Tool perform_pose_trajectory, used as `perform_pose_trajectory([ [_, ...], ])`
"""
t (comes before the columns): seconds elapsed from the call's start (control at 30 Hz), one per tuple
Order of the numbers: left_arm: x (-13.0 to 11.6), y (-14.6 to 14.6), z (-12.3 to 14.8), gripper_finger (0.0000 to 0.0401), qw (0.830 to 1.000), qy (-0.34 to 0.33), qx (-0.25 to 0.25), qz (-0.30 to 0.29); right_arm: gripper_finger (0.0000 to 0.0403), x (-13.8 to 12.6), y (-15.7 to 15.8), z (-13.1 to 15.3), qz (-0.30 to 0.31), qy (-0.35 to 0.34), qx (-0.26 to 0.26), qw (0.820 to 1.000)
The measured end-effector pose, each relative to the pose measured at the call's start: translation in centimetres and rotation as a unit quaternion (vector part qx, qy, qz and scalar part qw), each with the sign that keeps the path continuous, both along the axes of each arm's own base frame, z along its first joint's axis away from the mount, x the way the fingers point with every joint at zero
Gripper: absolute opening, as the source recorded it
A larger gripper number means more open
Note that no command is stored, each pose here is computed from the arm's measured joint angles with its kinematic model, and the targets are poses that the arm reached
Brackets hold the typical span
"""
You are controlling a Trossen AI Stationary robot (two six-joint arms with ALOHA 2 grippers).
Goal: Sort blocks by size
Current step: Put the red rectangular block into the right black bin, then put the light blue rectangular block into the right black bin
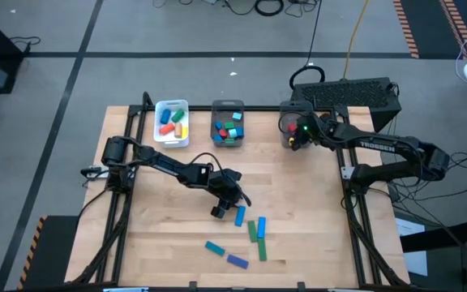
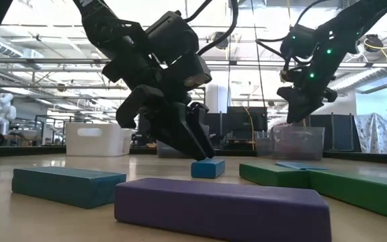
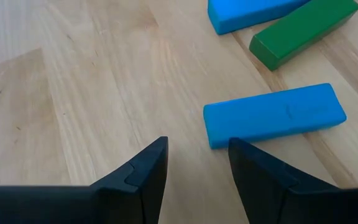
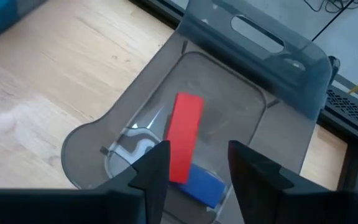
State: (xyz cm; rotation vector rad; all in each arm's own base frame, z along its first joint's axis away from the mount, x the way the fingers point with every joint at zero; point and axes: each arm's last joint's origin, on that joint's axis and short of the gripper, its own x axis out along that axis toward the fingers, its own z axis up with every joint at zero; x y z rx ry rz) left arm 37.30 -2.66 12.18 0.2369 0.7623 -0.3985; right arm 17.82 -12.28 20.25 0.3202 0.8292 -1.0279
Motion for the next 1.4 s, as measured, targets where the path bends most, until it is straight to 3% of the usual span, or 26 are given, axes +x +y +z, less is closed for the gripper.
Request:
perform_pose_trajectory([
  [0.23,0.0,0.0,0.1,0.0173,1.000,-0.001,0.000,0.000,0.0152,0.0,0.0,0.0,0.001,-0.001,0.001,1.000],
  [0.5,0.1,0.0,0.2,0.0173,1.000,-0.008,0.000,0.000,0.0152,1.1,0.8,0.2,0.084,-0.038,0.031,0.995],
  [0.77,0.2,0.0,0.2,0.0173,1.000,-0.013,-0.001,0.000,0.0152,2.8,2.5,0.9,0.165,-0.062,-0.009,0.984],
  [0.93,0.4,0.0,0.5,0.0173,0.999,-0.033,-0.004,0.003,0.0153,4.1,4.3,1.4,0.242,-0.091,-0.020,0.966],
  [1.17,0.3,0.0,0.4,0.0173,1.000,-0.025,-0.001,0.006,0.0153,5.3,7.9,1.5,0.356,-0.121,0.026,0.926],
  [1.4,-0.6,0.4,1.0,0.0173,0.998,0.016,0.043,0.044,0.0153,6.7,12.0,0.0,0.437,-0.098,0.057,0.892],
])
